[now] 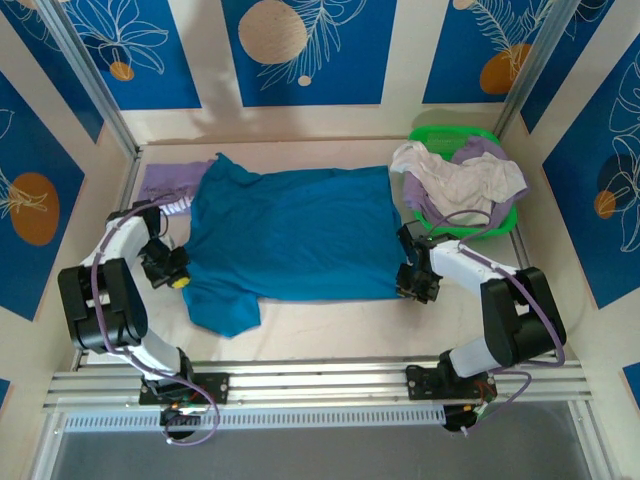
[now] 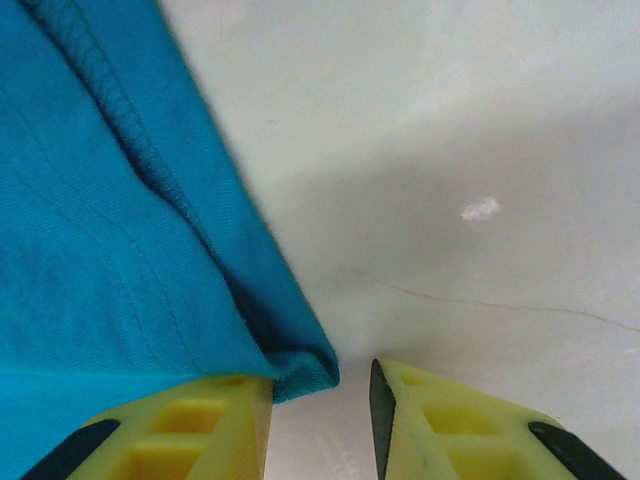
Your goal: Fold and stack the t-shirts
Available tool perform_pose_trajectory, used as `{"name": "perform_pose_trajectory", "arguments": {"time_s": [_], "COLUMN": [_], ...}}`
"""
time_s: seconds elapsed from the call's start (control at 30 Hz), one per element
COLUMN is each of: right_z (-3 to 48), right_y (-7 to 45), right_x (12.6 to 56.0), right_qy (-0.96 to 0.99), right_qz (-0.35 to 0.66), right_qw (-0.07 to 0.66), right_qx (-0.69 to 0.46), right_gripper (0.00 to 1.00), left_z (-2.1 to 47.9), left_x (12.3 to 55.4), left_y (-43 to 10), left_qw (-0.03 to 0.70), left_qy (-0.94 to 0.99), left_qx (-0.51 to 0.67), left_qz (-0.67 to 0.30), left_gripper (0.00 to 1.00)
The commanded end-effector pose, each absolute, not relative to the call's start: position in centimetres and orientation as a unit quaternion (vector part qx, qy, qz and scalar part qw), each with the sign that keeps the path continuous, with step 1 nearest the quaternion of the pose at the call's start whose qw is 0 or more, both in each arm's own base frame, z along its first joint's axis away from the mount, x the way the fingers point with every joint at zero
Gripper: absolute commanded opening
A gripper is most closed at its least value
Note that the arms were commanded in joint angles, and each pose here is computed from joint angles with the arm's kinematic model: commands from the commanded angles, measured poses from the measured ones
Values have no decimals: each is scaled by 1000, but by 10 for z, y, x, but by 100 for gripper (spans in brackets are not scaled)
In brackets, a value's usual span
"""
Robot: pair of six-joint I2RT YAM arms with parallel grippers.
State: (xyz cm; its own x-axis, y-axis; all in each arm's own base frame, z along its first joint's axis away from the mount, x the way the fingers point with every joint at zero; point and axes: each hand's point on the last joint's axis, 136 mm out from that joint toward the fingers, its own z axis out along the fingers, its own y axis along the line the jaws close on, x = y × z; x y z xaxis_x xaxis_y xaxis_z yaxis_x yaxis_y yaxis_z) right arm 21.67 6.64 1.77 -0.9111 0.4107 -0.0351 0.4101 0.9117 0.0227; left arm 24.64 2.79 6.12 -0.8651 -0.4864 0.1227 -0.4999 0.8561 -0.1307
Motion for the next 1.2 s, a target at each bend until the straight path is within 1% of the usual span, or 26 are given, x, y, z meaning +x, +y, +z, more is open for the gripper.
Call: {"name": "perform_pose_trajectory", "arguments": {"time_s": [0.0, 0.23, 0.3, 0.43, 0.63, 0.7, 0.87, 1.17], "right_z": [12, 22, 21, 15, 22, 28, 39, 40], "right_y": [68, 73, 75, 78, 77, 78, 82, 85], "right_x": [213, 225, 228, 232, 232, 228, 204, 161], "right_qy": [977, 979, 978, 978, 979, 979, 976, 975], "right_qz": [2, 19, 27, 30, 30, 34, 47, 51], "right_qw": [8, 36, 35, 27, 32, 33, 15, -14], "right_qx": [213, 202, 206, 207, 199, 200, 210, 214], "right_gripper": [33, 31, 28, 20, 0, 0, 0, 0], "left_z": [63, 66, 64, 62, 66, 67, 72, 80], "left_x": [238, 242, 242, 243, 242, 240, 234, 210], "left_y": [27, 28, 25, 23, 24, 24, 25, 13], "left_qw": [67, 59, 59, 60, 57, 59, 62, 83], "left_qy": [-962, -963, -962, -961, -963, -963, -964, -959], "left_qx": [250, 246, 248, 249, 244, 243, 243, 246], "left_qz": [87, 89, 95, 103, 100, 97, 92, 111], "left_gripper": [0, 0, 0, 0, 0, 0, 0, 0]}}
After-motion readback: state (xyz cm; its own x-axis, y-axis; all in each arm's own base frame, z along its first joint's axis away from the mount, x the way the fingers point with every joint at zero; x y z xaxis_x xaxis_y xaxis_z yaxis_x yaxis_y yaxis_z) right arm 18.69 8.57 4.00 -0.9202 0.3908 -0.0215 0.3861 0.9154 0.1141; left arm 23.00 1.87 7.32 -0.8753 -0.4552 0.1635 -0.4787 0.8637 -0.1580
